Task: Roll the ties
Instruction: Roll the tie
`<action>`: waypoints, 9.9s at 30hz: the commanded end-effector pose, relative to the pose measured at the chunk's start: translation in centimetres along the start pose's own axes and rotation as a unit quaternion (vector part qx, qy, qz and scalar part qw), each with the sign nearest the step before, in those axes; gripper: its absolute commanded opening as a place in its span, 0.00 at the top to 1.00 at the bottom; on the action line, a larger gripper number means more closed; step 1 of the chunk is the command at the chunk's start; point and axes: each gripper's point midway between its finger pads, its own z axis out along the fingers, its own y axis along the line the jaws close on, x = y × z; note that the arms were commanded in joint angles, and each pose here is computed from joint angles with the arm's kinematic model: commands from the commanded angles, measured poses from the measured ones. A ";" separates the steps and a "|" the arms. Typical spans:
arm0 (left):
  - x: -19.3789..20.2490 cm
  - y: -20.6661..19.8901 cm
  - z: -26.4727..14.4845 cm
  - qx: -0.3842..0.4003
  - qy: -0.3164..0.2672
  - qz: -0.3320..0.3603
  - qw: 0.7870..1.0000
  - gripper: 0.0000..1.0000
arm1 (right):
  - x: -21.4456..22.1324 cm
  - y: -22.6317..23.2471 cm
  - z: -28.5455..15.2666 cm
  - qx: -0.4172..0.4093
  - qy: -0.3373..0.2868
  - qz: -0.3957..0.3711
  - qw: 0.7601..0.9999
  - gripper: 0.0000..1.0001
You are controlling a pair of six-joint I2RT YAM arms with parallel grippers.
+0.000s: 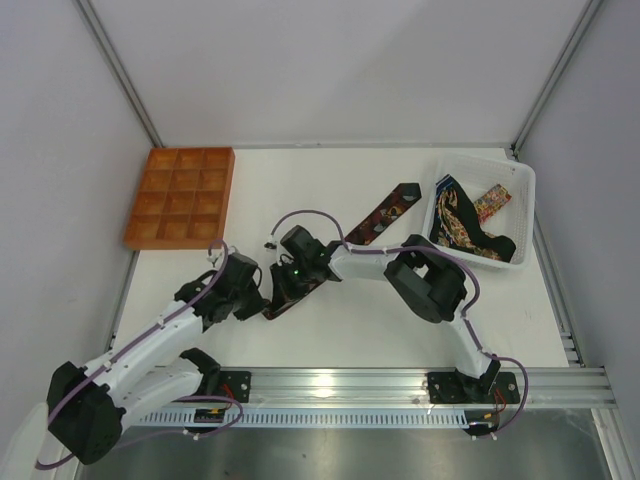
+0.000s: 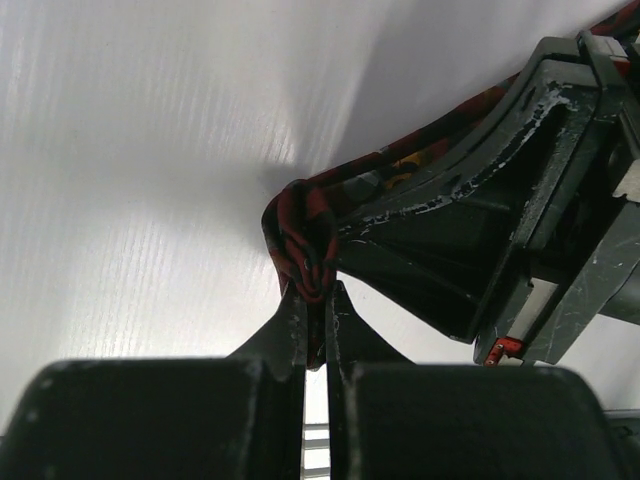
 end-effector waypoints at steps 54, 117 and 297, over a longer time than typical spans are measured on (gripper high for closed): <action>-1.1 -5.9 3.9 -0.011 0.035 0.059 0.998 1.00 | -1.3 -0.6 -1.4 -0.053 -0.040 0.063 0.996 1.00; 0.1 -5.8 9.3 0.010 0.019 0.085 0.996 0.65 | -2.5 -9.8 -6.0 0.030 -0.085 0.102 0.991 1.00; -1.2 -9.2 9.6 0.039 0.060 0.504 0.861 0.62 | -5.9 -6.0 -10.0 -0.164 -0.009 -0.002 0.986 0.97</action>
